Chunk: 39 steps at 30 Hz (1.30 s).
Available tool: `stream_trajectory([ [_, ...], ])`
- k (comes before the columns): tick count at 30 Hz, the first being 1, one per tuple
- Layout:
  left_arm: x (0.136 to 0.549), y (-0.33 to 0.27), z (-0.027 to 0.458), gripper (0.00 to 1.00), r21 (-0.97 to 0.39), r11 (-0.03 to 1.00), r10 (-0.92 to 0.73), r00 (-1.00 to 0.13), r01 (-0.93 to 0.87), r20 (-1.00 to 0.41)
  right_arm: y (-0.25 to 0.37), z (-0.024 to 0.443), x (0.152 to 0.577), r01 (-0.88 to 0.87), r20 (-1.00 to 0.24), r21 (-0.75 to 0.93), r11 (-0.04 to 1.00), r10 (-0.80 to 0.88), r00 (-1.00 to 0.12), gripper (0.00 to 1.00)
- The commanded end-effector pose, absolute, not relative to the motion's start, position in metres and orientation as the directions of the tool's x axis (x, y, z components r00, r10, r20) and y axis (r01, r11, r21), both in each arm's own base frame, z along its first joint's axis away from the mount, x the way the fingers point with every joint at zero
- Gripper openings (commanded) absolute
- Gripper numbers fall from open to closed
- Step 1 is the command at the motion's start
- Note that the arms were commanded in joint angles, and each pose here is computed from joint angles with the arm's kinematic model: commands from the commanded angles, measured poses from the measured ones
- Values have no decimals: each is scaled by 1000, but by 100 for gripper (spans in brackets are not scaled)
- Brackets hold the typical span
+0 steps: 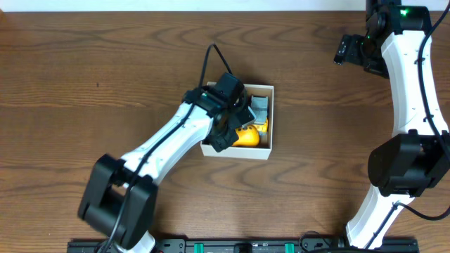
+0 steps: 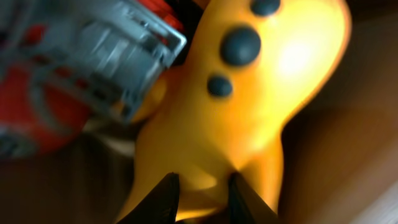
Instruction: Pack container
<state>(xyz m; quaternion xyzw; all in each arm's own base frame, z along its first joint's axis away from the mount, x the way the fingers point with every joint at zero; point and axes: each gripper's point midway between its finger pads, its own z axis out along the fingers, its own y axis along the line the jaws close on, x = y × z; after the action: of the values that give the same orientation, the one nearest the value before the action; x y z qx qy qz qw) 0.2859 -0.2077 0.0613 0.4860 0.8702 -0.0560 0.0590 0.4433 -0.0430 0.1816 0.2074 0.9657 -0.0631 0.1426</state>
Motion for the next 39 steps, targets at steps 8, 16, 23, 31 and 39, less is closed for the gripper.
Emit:
stream_trajectory([
  [8,286,-203,51,23,-32,533,839,-532,846,-116,-44,176,443,415,-289,-71,907,380,-879,99],
  [16,304,-197,124,62,133,550,819,-501,825,-278,-44,176,443,415,-289,-71,907,380,-879,99],
  [23,304,-183,183,99,202,605,763,-489,770,-421,-44,177,444,415,-293,-69,907,379,-878,99],
  [31,348,-96,209,98,96,936,334,-764,340,-553,-33,180,460,327,-338,-39,944,295,-894,99],
  [39,376,-1,215,98,14,999,-20,-795,-36,-606,10,198,505,139,-486,68,988,154,-860,99],
])
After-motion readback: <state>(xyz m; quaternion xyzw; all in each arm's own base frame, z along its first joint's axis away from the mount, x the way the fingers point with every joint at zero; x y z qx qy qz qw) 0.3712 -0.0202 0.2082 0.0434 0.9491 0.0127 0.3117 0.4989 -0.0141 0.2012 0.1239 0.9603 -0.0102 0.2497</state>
